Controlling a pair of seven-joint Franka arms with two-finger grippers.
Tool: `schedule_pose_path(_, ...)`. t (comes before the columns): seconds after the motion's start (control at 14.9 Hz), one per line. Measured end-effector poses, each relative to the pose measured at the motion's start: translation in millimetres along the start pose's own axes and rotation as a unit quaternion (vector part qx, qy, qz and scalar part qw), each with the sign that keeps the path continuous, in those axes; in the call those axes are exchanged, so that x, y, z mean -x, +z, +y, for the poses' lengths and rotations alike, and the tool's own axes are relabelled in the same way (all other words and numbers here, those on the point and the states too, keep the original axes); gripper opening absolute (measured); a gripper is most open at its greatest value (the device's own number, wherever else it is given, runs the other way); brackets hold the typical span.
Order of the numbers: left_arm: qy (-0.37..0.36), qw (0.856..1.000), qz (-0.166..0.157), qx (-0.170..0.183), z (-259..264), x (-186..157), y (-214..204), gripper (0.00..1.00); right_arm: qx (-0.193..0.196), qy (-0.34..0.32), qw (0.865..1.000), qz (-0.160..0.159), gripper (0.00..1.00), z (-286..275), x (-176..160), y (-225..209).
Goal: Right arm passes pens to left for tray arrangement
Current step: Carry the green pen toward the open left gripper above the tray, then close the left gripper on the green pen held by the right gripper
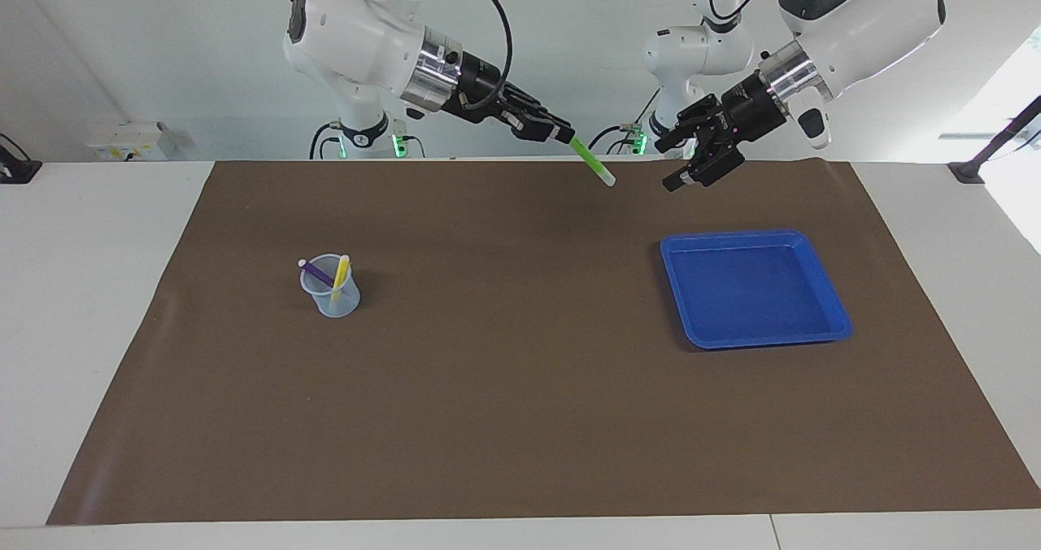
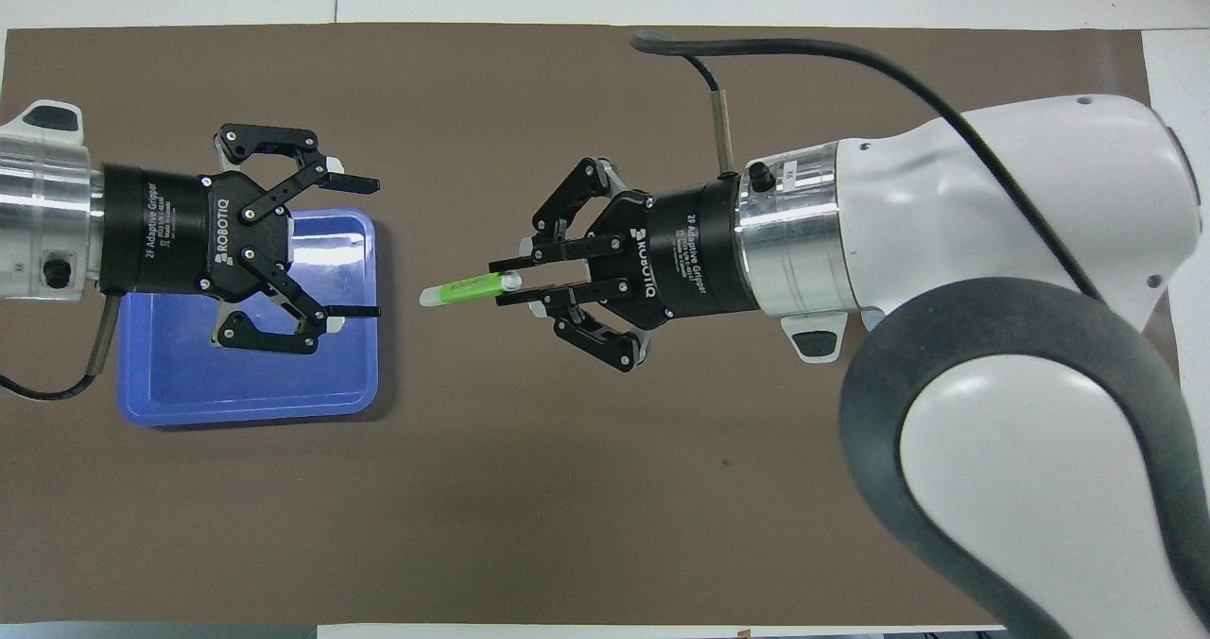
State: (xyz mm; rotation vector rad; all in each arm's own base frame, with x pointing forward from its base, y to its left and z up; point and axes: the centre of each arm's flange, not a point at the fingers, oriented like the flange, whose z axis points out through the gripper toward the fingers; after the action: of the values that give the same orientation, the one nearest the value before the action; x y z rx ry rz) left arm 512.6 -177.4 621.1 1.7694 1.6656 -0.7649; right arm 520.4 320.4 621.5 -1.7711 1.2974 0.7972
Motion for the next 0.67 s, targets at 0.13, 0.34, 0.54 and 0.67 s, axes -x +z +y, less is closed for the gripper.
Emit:
schedule_pose_path(0.13, -0.013, 1.000, 0.000, -0.006, -3, 8, 9, 1.00, 0.002, 0.000, 1.000, -0.001, 0.18, 1, 3, 3)
schedule_pose_path(0.34, -0.019, 1.000, 0.001, -0.005, -4, 11, 15, 1.00, -0.002, -0.001, 1.000, -0.001, 0.18, 1, 4, 4)
schedule_pose_path(0.54, -0.015, 1.000, 0.002, -0.015, -9, 17, 27, 0.99, -0.001, -0.003, 1.000, -0.002, 0.18, 3, 8, 8)
schedule_pose_path(0.67, -0.013, 1.000, 0.003, -0.020, -12, 19, 33, 0.96, 0.000, -0.004, 1.000, -0.002, 0.18, 3, 8, 9)
